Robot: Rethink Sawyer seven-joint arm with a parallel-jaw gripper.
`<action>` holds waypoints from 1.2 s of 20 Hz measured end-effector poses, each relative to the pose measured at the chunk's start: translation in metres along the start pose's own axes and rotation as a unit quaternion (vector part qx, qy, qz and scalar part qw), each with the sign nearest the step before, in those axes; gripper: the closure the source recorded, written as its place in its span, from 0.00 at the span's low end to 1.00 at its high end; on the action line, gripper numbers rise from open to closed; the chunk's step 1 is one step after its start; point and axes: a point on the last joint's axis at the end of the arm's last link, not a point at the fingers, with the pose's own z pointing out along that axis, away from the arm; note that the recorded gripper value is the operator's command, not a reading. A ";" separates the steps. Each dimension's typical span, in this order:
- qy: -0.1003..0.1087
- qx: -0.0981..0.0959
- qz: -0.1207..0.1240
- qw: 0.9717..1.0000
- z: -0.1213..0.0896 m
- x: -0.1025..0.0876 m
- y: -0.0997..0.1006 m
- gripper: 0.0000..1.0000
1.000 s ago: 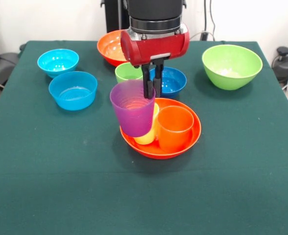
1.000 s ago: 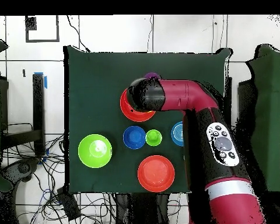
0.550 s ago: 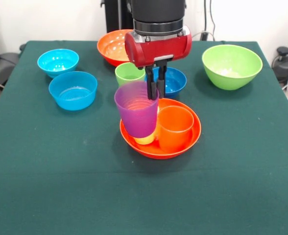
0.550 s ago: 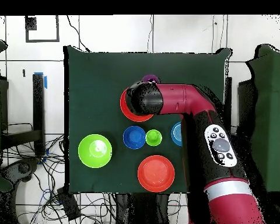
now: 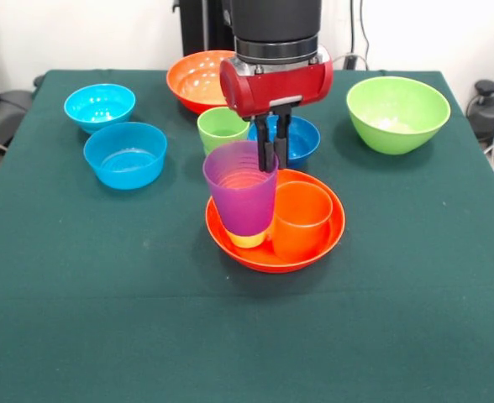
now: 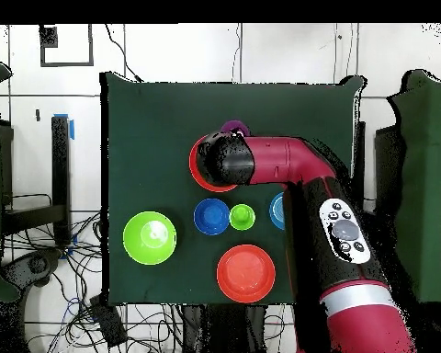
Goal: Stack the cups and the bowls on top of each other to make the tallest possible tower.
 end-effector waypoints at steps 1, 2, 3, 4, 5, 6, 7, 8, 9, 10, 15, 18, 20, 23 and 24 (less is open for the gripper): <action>-0.001 0.000 0.000 1.000 0.000 0.000 0.000 1.00; 0.000 -0.001 0.000 1.000 0.001 0.001 0.001 1.00; 0.001 -0.002 0.000 1.000 0.001 0.001 0.002 1.00; 0.001 -0.002 0.001 1.000 0.002 0.002 0.002 1.00; 0.002 -0.003 0.001 1.000 0.002 0.002 0.003 1.00; 0.002 -0.004 0.001 1.000 0.002 0.003 0.003 1.00; 0.002 -0.004 0.001 1.000 0.003 0.003 0.003 1.00; 0.003 -0.004 0.001 1.000 0.003 0.003 0.003 1.00; 0.003 -0.005 0.002 1.000 0.003 0.003 0.004 1.00; 0.003 -0.006 0.003 1.000 0.003 0.003 0.004 1.00; 0.004 -0.009 0.007 1.000 0.003 0.004 0.005 1.00; 0.003 -0.011 0.010 1.000 0.003 0.003 0.006 1.00; 0.003 -0.013 0.012 1.000 0.003 0.003 0.006 1.00; 0.004 -0.014 0.015 1.000 0.004 0.003 0.006 1.00; 0.003 -0.014 0.016 1.000 0.004 0.004 0.005 1.00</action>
